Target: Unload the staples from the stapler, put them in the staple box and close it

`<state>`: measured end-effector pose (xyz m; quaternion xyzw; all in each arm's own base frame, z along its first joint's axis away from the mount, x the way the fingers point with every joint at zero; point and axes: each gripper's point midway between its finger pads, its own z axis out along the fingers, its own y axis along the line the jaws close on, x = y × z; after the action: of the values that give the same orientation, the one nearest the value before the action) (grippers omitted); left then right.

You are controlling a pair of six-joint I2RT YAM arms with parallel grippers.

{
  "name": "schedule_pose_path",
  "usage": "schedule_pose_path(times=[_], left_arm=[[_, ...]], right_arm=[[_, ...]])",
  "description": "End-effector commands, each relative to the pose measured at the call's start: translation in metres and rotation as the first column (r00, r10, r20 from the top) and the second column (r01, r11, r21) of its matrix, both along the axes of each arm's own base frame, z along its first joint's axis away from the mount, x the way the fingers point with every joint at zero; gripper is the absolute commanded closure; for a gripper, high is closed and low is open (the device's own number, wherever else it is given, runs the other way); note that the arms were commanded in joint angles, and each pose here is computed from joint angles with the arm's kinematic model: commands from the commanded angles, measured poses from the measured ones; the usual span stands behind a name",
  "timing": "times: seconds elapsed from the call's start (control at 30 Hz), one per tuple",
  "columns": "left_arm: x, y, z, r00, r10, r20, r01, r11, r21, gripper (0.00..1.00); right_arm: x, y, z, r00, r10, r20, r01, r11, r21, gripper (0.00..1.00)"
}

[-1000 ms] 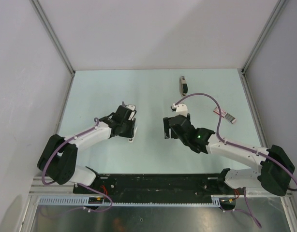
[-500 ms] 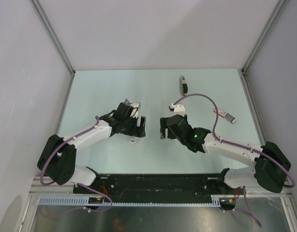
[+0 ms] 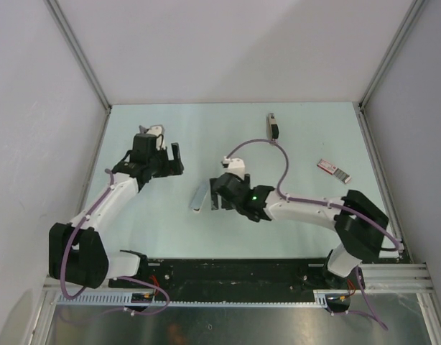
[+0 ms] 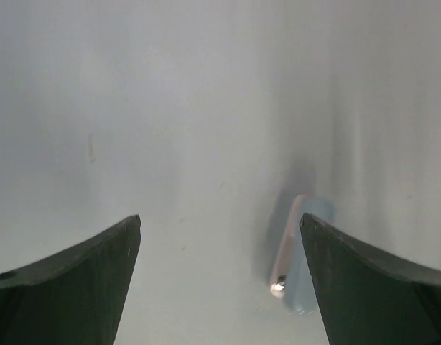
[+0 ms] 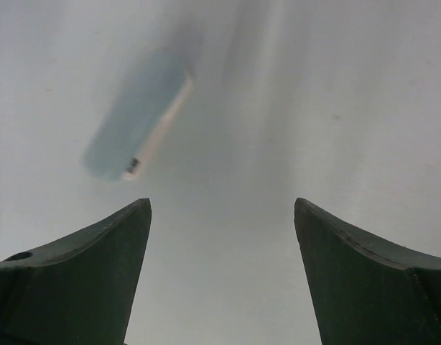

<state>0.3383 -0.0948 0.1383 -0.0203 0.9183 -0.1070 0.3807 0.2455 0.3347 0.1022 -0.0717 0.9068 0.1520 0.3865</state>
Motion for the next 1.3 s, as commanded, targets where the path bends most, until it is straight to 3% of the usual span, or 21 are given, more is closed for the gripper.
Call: schedule_pose_path(times=[0.0,0.27,0.57,1.17,1.27], left_arm=[[-0.012,0.034,-0.011,0.999,0.031,-0.016,-0.031,0.999,0.044,0.02],[-0.019,0.071,-0.018,0.998,0.059,-0.004,-0.058,0.985,0.160,0.01],[-0.028,0.068,-0.034,0.999,0.012,-0.047,-0.004,0.988,0.155,0.01],[-0.031,0.076,-0.036,0.998,0.034,-0.049,-0.025,0.986,0.164,0.01],[-0.031,0.077,-0.038,0.998,0.041,-0.054,-0.032,0.985,0.167,0.01]], right_arm=[[0.009,0.043,0.024,0.998,-0.032,0.048,0.028,0.997,0.069,0.14],[0.020,0.083,0.004,0.998,-0.066,0.006,0.066,0.996,0.060,0.15],[0.031,0.114,-0.010,0.996,-0.088,-0.018,0.088,0.996,-0.014,0.16],[0.022,0.107,-0.041,0.992,-0.090,-0.089,0.082,0.992,-0.090,0.34],[0.024,0.103,-0.038,0.993,-0.094,-0.073,0.086,0.991,-0.102,0.41]])
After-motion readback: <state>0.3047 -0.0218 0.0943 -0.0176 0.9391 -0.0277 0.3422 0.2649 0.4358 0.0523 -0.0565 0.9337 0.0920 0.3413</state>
